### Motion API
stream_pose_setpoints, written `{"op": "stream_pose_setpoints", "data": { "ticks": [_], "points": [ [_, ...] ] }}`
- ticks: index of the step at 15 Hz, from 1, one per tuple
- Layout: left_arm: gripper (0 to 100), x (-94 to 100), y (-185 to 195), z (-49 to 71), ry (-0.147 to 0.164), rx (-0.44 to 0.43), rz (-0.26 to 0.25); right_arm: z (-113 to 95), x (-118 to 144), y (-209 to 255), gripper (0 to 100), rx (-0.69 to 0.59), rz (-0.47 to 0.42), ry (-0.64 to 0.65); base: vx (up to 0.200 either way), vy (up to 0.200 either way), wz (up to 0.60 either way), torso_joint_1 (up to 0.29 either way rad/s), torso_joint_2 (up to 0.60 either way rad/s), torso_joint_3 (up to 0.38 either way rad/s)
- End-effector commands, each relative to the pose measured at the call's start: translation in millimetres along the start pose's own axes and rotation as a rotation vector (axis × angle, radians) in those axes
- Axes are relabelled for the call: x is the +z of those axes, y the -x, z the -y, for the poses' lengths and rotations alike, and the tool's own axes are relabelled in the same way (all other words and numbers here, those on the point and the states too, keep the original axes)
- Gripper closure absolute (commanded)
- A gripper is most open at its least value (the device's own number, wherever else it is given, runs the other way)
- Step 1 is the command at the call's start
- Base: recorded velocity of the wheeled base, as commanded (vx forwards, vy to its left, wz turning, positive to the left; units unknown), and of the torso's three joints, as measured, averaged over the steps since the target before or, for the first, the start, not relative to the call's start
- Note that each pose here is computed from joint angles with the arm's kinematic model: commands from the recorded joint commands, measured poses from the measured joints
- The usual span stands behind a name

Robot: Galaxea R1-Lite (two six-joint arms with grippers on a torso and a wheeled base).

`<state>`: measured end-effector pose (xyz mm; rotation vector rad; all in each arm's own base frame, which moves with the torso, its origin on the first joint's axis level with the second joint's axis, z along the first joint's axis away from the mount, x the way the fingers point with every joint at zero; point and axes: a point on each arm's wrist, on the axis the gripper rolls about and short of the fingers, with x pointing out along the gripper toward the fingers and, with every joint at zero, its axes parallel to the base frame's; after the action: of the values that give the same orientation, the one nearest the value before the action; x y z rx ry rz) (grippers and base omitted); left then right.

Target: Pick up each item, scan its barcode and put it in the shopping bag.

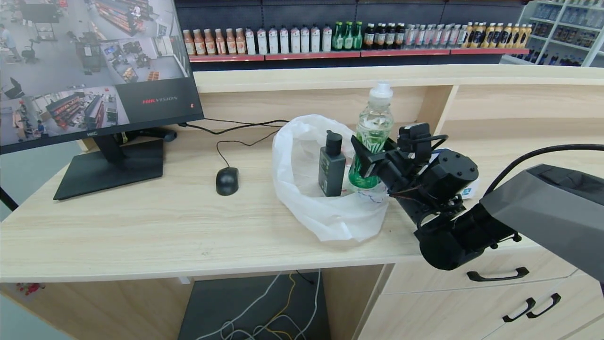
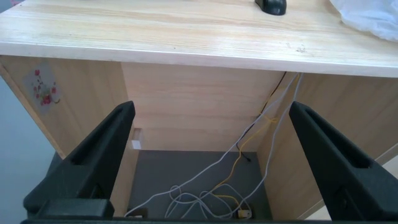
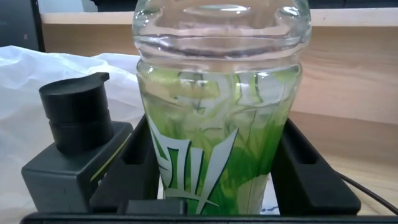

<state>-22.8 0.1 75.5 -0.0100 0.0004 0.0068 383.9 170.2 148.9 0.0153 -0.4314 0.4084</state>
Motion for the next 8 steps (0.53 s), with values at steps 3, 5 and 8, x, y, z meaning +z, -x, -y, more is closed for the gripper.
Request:
{"op": "stream_pose_setpoints", "data": {
  "ticks": [3, 5, 8],
  "points": [
    [0, 0.0, 0, 0.0, 0.001, 0.001, 0.000, -2, 1, 0, 0, 0.007, 0.000, 0.000, 0.000, 0.000, 0.00, 0.000, 0.00, 0.000],
    [0, 0.0, 0, 0.0, 0.001, 0.001, 0.000, -1, 4, 3, 0, 0.007, -0.006, -0.001, 0.000, 0.000, 0.00, 0.000, 0.00, 0.000],
    [0, 0.0, 0, 0.0, 0.001, 0.001, 0.000, 0, 12, 11, 0, 0.003, -0.015, 0.001, 0.000, 0.000, 0.00, 0.000, 0.00, 0.000]
  ]
}}
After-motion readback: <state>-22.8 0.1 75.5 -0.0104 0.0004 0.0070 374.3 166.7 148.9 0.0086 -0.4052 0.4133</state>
